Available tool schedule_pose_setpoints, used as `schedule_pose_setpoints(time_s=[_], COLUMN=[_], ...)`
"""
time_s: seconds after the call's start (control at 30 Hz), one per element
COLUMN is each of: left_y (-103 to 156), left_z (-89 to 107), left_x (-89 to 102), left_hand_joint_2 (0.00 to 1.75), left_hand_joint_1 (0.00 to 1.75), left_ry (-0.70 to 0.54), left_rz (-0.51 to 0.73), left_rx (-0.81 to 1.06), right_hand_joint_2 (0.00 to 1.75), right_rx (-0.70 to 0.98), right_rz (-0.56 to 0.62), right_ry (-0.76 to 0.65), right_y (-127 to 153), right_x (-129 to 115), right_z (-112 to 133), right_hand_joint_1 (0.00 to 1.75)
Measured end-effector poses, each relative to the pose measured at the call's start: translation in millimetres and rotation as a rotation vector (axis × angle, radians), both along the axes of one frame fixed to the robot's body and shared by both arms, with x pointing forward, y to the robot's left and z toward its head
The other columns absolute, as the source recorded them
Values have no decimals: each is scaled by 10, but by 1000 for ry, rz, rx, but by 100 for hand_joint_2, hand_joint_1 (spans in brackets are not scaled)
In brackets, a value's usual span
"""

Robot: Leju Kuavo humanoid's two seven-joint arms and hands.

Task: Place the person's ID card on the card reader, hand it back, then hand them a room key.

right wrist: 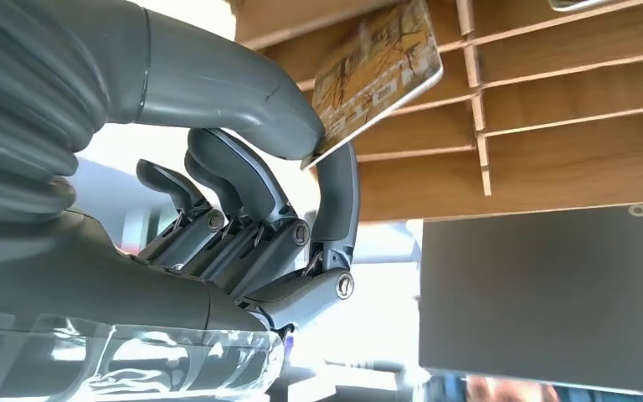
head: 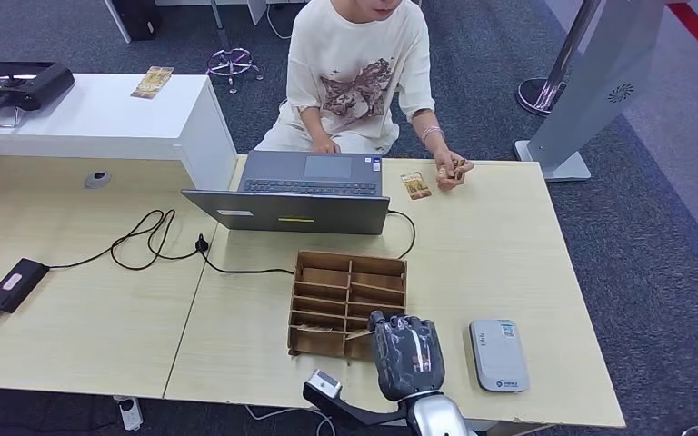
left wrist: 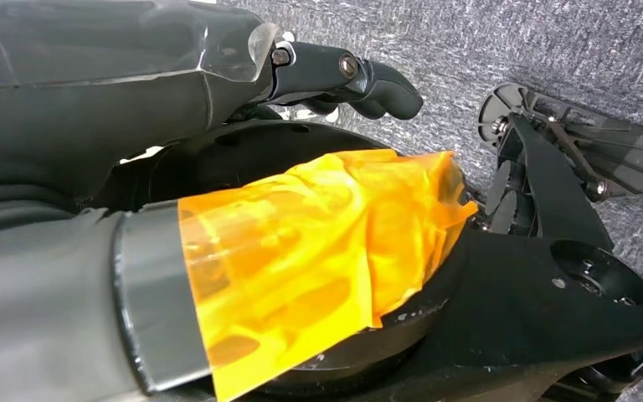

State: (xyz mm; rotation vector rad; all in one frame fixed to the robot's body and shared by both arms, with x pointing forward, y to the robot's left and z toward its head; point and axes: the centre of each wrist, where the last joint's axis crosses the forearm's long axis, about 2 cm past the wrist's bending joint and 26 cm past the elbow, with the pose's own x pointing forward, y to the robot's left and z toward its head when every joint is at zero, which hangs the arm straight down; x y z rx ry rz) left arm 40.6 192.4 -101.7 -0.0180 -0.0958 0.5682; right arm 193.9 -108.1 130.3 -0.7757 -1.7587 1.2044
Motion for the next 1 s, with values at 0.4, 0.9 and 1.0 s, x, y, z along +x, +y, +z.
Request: schedule_pose_setpoints(time_s=[0.4,0.9,1.0], left_y=[19,54,68], left_z=[-4,-11,-13], left_x=[-2,-6,-1], left_hand_joint_2=[0,0,0], left_hand_joint_1=[0,0,0], left_ry=[1,-3,-6], left_rz=[12,1,-9], left_rx=[2,3,5], right_hand_joint_2=[175,175,175], right_rx=[370,732,757], right_rz=[13,135,162], right_ry=[102,66,47], right_y=[-275,-615,-643], right_x=[-150,-200,-181], right_z=[187,420,471], right_hand_joint_1=[175,175,175])
